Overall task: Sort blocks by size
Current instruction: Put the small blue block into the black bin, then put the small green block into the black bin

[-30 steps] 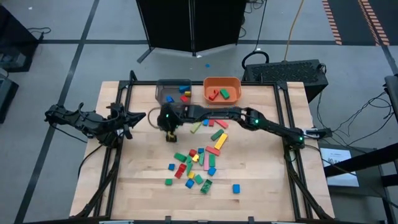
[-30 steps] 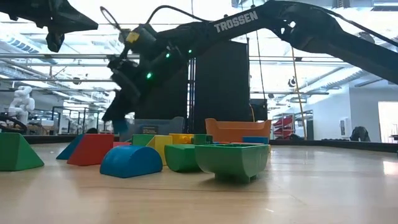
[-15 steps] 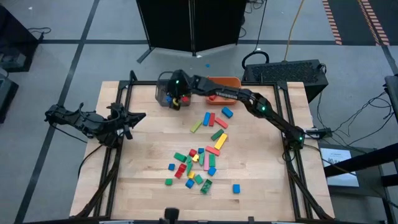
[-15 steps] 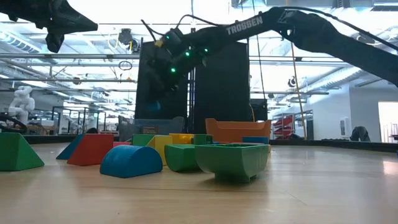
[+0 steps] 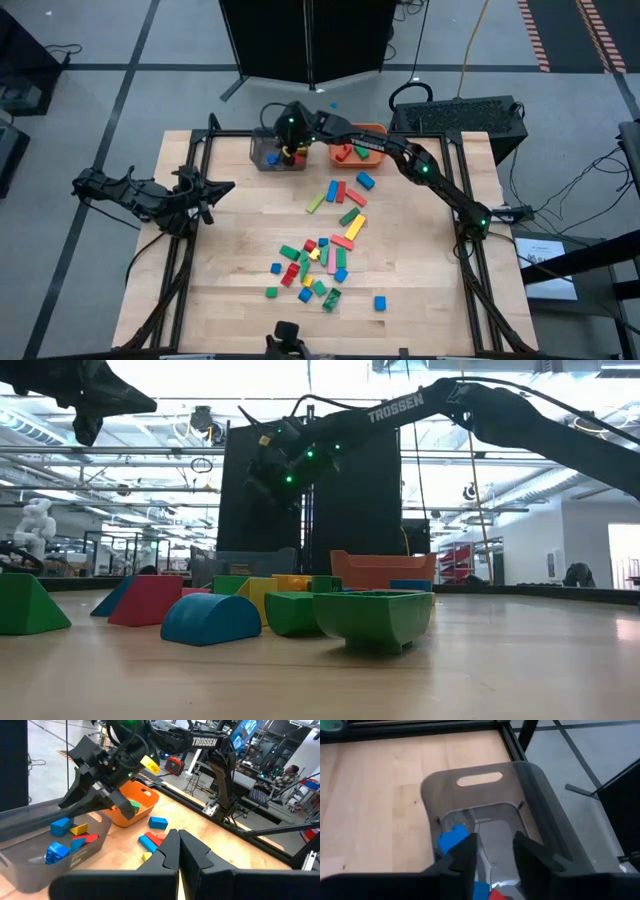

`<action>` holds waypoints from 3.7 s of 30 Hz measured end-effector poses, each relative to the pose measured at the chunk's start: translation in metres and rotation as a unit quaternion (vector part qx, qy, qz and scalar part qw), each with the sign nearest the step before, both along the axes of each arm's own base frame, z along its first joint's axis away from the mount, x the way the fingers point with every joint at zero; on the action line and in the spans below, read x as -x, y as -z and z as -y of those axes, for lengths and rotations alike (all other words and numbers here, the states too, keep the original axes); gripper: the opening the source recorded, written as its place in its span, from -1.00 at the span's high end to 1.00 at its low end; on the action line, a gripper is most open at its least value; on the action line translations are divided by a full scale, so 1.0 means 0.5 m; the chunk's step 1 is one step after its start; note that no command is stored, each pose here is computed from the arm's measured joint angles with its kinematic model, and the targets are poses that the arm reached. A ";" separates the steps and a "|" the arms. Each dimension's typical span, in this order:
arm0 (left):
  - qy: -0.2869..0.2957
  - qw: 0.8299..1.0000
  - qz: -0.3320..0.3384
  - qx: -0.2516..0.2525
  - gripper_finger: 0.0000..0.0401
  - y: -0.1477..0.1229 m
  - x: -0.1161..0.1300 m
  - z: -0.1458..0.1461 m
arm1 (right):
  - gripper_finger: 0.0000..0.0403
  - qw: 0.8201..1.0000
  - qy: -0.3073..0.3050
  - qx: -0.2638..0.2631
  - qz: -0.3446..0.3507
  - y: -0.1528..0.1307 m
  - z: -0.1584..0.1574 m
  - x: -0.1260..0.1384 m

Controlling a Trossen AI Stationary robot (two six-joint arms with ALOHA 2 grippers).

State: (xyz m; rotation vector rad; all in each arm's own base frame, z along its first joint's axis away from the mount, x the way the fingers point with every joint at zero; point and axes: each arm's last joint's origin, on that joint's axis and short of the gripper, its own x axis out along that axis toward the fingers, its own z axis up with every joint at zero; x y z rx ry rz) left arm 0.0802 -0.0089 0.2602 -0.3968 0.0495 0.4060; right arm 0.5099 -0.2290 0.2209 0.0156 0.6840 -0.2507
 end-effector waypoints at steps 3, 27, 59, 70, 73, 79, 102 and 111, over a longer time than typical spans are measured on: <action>0.000 1.000 0.000 0.000 1.00 0.000 0.000 0.000 | 0.18 0.999 -0.032 -0.017 0.006 -0.010 -0.019 -0.003; -0.001 1.000 -0.002 0.009 1.00 0.003 0.000 0.000 | -0.19 0.967 -0.144 -0.042 -0.208 0.051 -0.512 -0.034; 0.012 1.000 -0.011 0.008 1.00 0.006 0.000 0.001 | 0.03 0.970 -0.009 -0.081 -0.229 0.186 -0.595 -0.004; 0.012 1.000 -0.012 0.006 1.00 0.006 0.000 0.001 | 0.44 0.969 -0.028 -0.081 -0.231 0.188 -0.582 -0.007; 0.012 1.000 -0.012 0.006 1.00 0.006 0.000 0.001 | 0.44 0.969 -0.031 -0.082 -0.231 0.187 -0.581 -0.007; 0.012 1.000 -0.012 0.006 1.00 0.006 0.000 0.001 | 0.44 0.972 -0.041 -0.071 -0.220 0.152 -0.555 -0.005; 0.010 1.000 -0.012 0.006 1.00 0.006 0.000 0.001 | 0.37 0.986 0.144 -0.063 -0.050 -0.006 -0.035 0.065; -0.003 1.000 -0.014 0.001 1.00 0.006 0.001 0.000 | -0.48 0.989 0.126 -0.067 -0.040 0.004 -0.019 0.064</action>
